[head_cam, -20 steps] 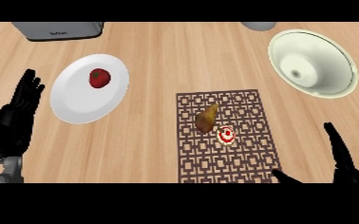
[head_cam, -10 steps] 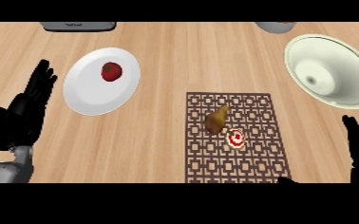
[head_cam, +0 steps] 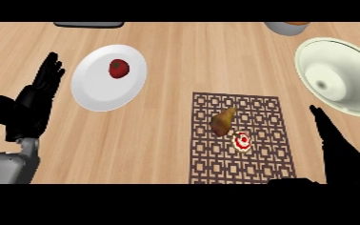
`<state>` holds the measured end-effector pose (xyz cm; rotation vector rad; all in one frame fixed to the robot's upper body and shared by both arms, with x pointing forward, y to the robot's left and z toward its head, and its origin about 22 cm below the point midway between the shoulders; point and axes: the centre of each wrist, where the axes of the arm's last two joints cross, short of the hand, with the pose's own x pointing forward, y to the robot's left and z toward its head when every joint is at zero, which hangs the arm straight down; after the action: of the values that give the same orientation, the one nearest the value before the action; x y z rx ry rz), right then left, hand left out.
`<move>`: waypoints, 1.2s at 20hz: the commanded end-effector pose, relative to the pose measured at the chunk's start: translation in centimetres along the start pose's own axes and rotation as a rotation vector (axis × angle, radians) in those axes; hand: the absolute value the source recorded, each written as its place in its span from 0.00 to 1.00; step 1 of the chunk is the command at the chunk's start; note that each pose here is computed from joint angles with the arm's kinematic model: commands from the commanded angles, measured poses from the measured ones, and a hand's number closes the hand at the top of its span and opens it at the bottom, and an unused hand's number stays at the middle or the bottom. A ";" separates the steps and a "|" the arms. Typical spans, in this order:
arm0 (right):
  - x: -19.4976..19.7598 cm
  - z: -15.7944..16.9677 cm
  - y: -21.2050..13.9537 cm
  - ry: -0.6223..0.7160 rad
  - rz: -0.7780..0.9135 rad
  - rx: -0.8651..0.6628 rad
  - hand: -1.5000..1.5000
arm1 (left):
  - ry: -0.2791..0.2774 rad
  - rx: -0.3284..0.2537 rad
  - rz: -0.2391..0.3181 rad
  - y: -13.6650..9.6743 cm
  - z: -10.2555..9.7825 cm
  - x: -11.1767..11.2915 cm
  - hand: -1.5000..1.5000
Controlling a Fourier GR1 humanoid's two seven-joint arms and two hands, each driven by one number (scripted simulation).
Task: Pick the cupcake from the placemat and place it in the bowl
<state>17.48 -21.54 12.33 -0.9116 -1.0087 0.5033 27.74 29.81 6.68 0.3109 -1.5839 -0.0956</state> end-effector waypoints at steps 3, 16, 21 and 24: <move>3.7 -2.7 0.9 0.147 0.104 0.187 0.00 | 0.002 0.003 0.003 -0.6 -0.6 -0.2 0.50; 3.7 -5.6 4.1 0.218 0.281 0.256 0.00 | 0.016 -0.002 -0.002 0.3 0.5 -1.8 0.50; 4.9 -4.5 7.5 0.187 0.322 0.213 0.00 | 0.014 0.014 0.013 1.7 -0.6 -0.9 0.50; 5.5 -5.9 8.0 0.204 0.313 0.235 0.00 | 0.002 0.033 -0.012 0.2 -0.6 -0.4 0.50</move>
<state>24.55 -17.41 7.68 -0.8316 -0.7630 0.8194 28.14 30.76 6.02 0.3230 -1.5766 -0.0785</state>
